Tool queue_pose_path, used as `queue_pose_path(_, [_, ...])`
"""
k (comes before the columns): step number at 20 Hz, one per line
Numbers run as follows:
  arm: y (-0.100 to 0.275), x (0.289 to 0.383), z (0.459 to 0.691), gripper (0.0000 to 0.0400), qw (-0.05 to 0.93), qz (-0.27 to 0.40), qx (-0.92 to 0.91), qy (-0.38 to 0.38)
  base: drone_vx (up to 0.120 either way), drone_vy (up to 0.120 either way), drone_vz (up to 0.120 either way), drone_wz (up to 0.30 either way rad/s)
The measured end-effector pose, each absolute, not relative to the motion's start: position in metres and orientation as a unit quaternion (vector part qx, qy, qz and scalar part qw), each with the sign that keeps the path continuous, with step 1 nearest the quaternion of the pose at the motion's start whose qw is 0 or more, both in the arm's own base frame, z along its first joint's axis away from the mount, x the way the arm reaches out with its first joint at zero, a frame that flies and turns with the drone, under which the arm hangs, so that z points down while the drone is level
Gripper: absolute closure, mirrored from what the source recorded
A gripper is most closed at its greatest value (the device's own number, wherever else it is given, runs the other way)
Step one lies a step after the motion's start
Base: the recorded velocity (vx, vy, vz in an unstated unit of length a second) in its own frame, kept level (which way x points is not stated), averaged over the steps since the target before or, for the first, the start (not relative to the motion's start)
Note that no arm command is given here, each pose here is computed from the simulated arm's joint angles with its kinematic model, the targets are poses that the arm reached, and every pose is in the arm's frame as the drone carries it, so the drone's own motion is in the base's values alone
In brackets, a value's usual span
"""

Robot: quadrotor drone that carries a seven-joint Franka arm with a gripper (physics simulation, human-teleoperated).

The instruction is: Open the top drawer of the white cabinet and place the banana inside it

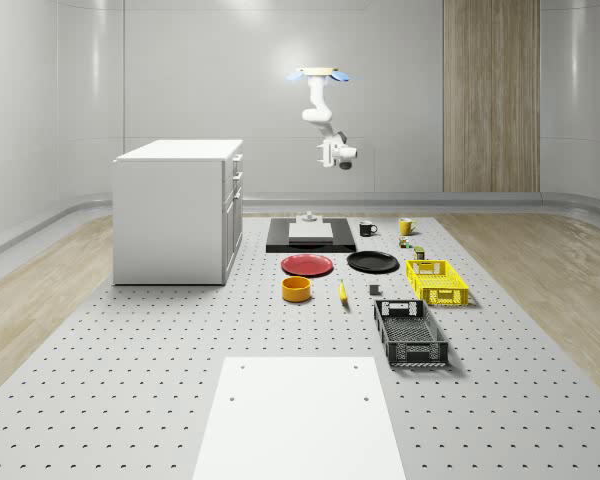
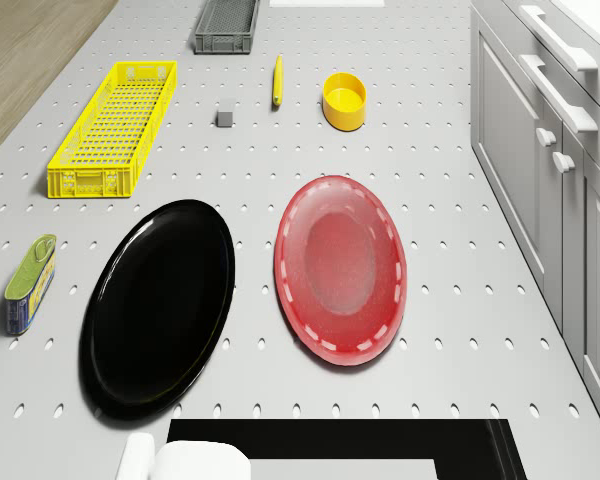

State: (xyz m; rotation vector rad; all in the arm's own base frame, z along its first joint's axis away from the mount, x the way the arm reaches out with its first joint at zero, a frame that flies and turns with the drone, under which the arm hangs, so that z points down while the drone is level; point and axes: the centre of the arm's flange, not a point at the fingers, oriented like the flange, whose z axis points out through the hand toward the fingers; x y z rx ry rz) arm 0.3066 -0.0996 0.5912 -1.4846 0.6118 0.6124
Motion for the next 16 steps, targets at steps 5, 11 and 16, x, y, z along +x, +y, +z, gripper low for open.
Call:
queue_pose_path(5, [-0.0996, 0.3066, 0.5912, 0.0000, 0.653, 0.270, -0.654, 0.270, 0.120, -0.120, 0.000, 0.000])
queue_pose_path(11, [-0.0996, 0.3067, 0.5912, 0.0000, 0.653, 0.270, -0.654, 0.270, 0.120, -0.120, 0.000, 0.000])
queue_pose_path(16, [-0.0996, 0.3067, 0.5912, 0.0000, 0.653, 0.270, -0.654, 0.270, 0.120, -0.120, 0.000, 0.000])
